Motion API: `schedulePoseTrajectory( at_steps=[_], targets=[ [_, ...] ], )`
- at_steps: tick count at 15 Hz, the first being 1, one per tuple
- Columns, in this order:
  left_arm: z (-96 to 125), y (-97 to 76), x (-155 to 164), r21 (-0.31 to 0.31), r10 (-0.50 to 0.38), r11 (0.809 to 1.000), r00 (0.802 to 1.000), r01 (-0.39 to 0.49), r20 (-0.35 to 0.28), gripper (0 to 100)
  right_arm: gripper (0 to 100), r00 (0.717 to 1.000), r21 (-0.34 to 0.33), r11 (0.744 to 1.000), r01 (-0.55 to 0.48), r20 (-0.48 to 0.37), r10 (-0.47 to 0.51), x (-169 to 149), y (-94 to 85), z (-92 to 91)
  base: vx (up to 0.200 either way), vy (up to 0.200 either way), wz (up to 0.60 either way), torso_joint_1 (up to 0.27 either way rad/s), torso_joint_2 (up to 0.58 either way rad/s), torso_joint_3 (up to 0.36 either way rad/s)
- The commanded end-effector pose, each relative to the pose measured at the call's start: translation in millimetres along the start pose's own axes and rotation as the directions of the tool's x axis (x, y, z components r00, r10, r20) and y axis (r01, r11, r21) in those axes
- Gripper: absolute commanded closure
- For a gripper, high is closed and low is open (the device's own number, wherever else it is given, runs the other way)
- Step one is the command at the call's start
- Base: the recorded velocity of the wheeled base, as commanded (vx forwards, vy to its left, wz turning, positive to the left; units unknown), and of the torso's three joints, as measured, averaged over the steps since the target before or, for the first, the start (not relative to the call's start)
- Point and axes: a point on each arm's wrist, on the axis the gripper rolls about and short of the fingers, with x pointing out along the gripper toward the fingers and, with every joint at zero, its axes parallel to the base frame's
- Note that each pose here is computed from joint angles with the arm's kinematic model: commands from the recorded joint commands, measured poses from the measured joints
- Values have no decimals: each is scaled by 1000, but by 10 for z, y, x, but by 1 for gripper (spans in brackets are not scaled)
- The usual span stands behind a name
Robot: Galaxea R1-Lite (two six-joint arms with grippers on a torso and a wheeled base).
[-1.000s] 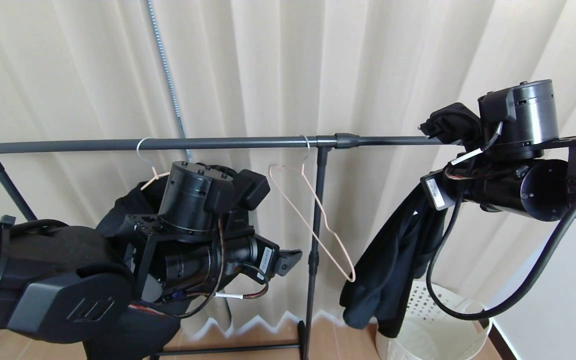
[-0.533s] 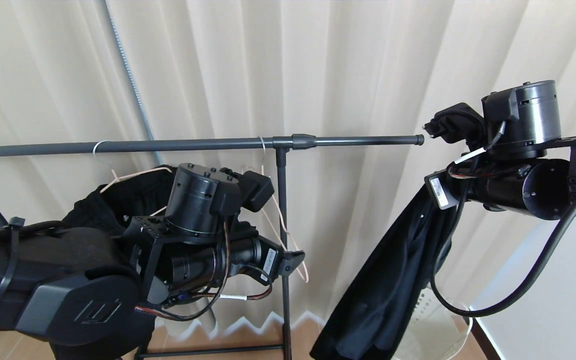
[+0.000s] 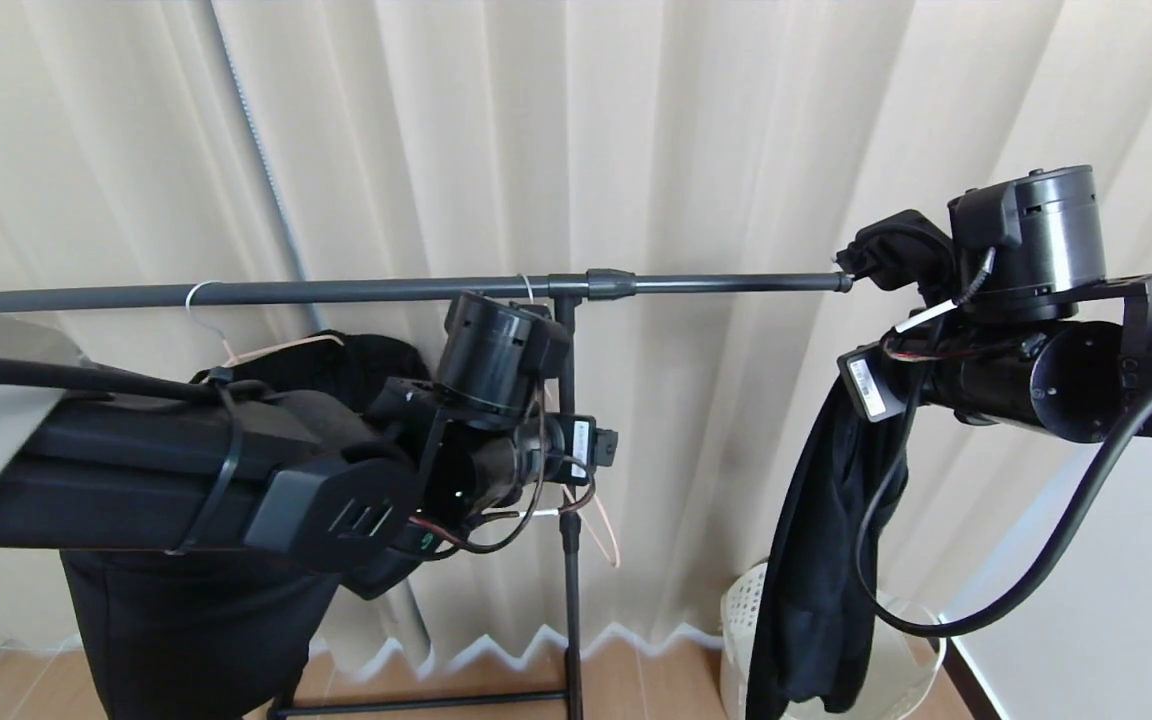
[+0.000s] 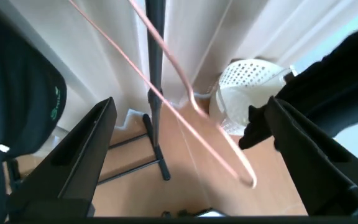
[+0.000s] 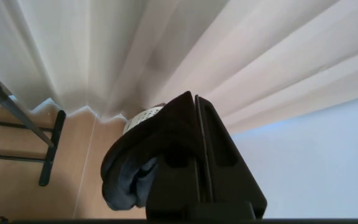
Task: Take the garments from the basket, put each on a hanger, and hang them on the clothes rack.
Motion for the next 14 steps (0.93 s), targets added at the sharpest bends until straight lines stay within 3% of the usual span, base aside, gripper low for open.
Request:
schedulePoseTrajectory(
  at_steps=[1, 3, 6, 14],
  targets=[
    [-96, -56, 266, -12, 36, 999, 999, -36, -32, 0, 100, 1000, -2, 1000, -1, -4, 1, 21, 15, -7, 0, 0, 0, 0, 0, 0],
    [-123, -56, 303, -26, 58, 998, 998, -59, -36, 0, 100, 1000, -2, 1000, -1, -4, 1, 25, 18, -7, 0, 0, 0, 0, 0, 0],
    [-198, -19, 374, -8, 181, 983, 983, -181, -33, 0, 100, 1000, -2, 1000, -1, -7, 1, 34, 24, -12, 0, 0, 0, 0, 0, 0],
    [-297, 103, 394, 7, 267, 964, 962, -267, -50, 0, 100, 1000, -2, 1000, -1, -7, 1, 36, 25, -14, 0, 0, 0, 0, 0, 0]
  ],
)
